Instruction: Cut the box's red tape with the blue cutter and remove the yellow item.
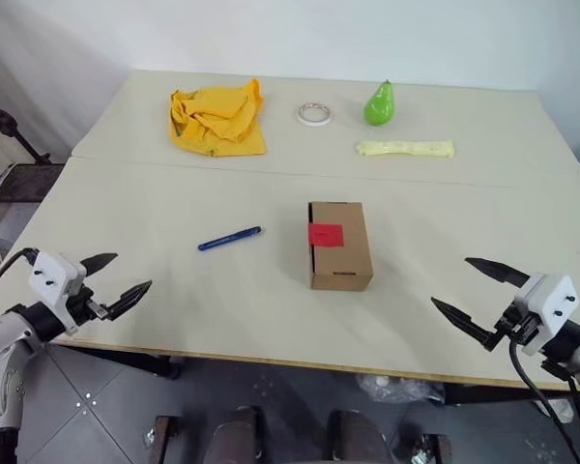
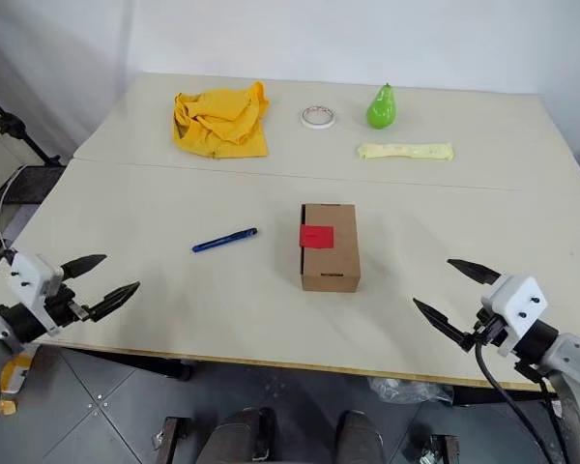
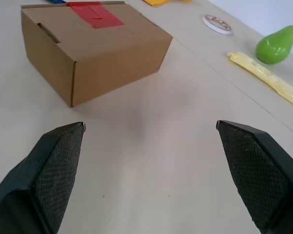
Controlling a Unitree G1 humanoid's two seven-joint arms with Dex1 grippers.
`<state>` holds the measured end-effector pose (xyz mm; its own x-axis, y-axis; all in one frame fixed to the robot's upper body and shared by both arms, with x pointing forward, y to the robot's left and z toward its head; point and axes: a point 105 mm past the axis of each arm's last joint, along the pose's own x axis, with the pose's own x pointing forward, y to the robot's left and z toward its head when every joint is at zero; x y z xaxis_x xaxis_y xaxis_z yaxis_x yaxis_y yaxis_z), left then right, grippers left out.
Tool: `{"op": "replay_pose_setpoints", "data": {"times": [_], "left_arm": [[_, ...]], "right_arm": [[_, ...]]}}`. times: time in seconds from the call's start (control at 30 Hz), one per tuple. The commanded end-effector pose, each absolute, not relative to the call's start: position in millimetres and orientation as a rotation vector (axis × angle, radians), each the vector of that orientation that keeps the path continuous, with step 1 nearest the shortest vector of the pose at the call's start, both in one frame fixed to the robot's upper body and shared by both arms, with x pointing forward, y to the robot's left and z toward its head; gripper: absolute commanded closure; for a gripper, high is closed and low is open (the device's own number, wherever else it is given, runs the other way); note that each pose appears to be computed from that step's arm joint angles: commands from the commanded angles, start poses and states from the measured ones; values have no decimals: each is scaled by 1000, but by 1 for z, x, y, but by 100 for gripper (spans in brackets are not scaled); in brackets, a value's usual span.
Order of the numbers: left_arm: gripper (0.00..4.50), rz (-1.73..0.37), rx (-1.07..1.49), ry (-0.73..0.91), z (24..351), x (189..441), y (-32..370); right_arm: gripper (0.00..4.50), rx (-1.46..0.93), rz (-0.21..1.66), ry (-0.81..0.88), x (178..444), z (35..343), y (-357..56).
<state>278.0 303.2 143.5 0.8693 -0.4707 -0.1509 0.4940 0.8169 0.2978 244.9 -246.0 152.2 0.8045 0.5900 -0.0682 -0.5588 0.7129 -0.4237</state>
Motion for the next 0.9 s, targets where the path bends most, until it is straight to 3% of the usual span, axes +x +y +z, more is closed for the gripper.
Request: {"op": "replay_pose_setpoints", "data": {"times": [0.03,0.23,0.33,0.57,0.7,0.73,0.8,0.9], "left_arm": [[5,-544,379,64,153,277,301],[5,-624,329,62,161,282,281],[64,-703,365,21,173,299,253],[289,-855,449,-108,198,379,168],[412,-861,475,-110,205,423,123],[445,-863,501,-110,206,432,108],[449,-868,537,-103,204,441,91],[449,-835,531,-73,201,453,67]], "right_arm": [[0,-455,627,-105,242,159,-244],[0,-424,667,-108,242,158,-237],[62,-419,726,-74,243,156,-223],[307,-457,859,54,245,136,-183],[442,-509,780,83,261,129,-177],[450,-488,733,91,266,129,-178],[450,-449,707,103,270,129,-176],[450,-406,826,146,257,126,-151]]}}
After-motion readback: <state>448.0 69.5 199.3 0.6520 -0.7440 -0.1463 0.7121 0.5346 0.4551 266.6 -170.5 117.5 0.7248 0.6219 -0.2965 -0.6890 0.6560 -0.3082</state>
